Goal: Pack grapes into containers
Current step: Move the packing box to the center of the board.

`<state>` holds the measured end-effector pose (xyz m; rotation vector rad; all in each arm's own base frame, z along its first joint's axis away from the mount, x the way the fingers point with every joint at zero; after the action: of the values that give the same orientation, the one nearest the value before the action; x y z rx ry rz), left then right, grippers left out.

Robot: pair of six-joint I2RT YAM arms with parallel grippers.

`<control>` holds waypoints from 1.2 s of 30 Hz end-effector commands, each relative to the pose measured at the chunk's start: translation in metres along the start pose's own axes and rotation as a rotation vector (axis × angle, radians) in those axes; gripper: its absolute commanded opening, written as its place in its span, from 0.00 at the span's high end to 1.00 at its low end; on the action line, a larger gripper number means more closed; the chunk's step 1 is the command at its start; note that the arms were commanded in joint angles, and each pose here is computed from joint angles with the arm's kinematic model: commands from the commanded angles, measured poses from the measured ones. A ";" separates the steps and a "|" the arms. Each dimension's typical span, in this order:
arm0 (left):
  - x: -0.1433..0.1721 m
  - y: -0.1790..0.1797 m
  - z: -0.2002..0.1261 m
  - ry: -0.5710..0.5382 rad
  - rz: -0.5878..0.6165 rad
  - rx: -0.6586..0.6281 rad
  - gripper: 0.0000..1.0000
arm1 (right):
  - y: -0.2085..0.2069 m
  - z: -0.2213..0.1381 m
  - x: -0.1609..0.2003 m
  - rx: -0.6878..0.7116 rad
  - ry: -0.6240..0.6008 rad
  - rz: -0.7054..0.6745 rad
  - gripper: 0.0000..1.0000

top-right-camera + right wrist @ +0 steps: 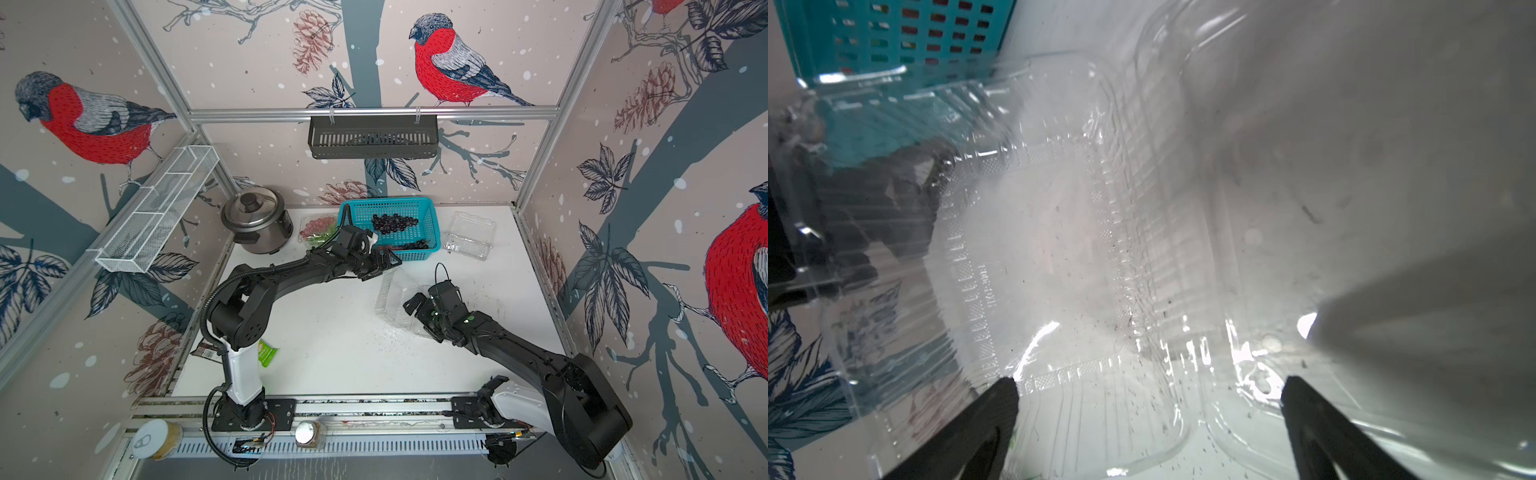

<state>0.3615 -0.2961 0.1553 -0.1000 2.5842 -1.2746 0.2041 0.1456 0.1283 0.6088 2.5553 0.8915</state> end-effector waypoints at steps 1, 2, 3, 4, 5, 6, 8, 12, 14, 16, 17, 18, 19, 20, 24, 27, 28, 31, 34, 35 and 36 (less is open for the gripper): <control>0.003 -0.002 -0.003 -0.007 0.010 0.010 0.03 | -0.017 -0.003 -0.011 0.062 -0.038 -0.016 0.00; 0.004 -0.001 -0.005 -0.009 0.009 0.005 0.03 | -0.021 -0.003 -0.015 0.075 -0.041 -0.026 0.00; 0.005 0.000 -0.006 -0.009 0.009 0.002 0.03 | -0.027 -0.004 -0.021 0.097 -0.050 -0.036 0.00; 0.006 0.001 -0.007 -0.007 0.007 -0.001 0.03 | -0.033 -0.004 -0.028 0.130 -0.055 -0.049 0.00; 0.007 0.001 -0.008 -0.006 0.008 0.001 0.03 | -0.038 -0.006 -0.033 0.168 -0.065 -0.059 0.00; 0.008 0.002 -0.009 -0.007 0.007 0.002 0.03 | -0.043 -0.007 -0.038 0.210 -0.075 -0.078 0.00; 0.011 0.003 -0.011 -0.006 0.002 0.004 0.03 | -0.046 -0.010 -0.044 0.248 -0.086 -0.127 0.00; 0.015 0.004 -0.014 -0.005 -0.006 0.011 0.03 | -0.038 -0.020 -0.054 0.269 -0.122 -0.224 0.00; 0.016 0.004 -0.015 -0.004 -0.007 0.015 0.03 | -0.034 -0.028 -0.058 0.274 -0.135 -0.243 0.00; 0.018 0.003 -0.018 -0.005 -0.004 0.016 0.03 | -0.031 -0.039 -0.061 0.288 -0.175 -0.261 0.00; 0.018 0.003 -0.019 -0.006 -0.005 0.017 0.03 | -0.032 -0.044 -0.062 0.300 -0.196 -0.264 0.00; 0.017 0.002 -0.020 -0.009 -0.003 0.020 0.03 | -0.036 -0.048 -0.063 0.328 -0.230 -0.264 0.00; 0.017 0.000 -0.021 -0.011 0.000 0.025 0.03 | -0.042 -0.050 -0.064 0.352 -0.258 -0.257 0.01; 0.016 -0.001 -0.021 -0.011 0.003 0.029 0.03 | -0.047 -0.050 -0.063 0.360 -0.262 -0.252 0.02; 0.006 -0.007 -0.020 -0.024 0.015 0.027 0.03 | -0.077 -0.041 -0.068 0.384 -0.226 -0.195 0.13; -0.004 -0.012 -0.021 -0.040 0.027 0.030 0.03 | -0.088 -0.033 -0.075 0.423 -0.198 -0.187 0.31; -0.008 -0.012 -0.020 -0.047 0.027 0.025 0.03 | -0.089 -0.029 -0.077 0.422 -0.192 -0.190 0.35; -0.015 -0.014 -0.014 -0.042 0.033 0.021 0.03 | -0.084 -0.017 -0.081 0.373 -0.174 -0.208 0.46; -0.017 -0.018 -0.007 -0.033 0.033 0.040 0.03 | -0.080 -0.003 -0.087 0.405 -0.145 -0.246 0.58; -0.018 -0.020 -0.005 -0.031 0.032 0.047 0.03 | -0.077 0.001 -0.089 0.411 -0.142 -0.262 0.59; -0.016 -0.021 -0.003 -0.023 0.031 0.059 0.03 | -0.072 0.005 -0.092 0.412 -0.139 -0.283 0.60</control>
<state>0.3753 -0.2979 0.1747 -0.0909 2.5247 -1.2949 0.2519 0.0436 0.0933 0.4600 2.6367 0.2261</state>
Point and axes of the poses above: each gripper's point midway between its finger pads, its own z axis out along the fingers, its own y axis along the line the jaws close on, x = y × z, the point moved 8 cm from there along -z, back along the fingers, and after that the axes turned 5 degrees about -z, right-handed, at the moved point
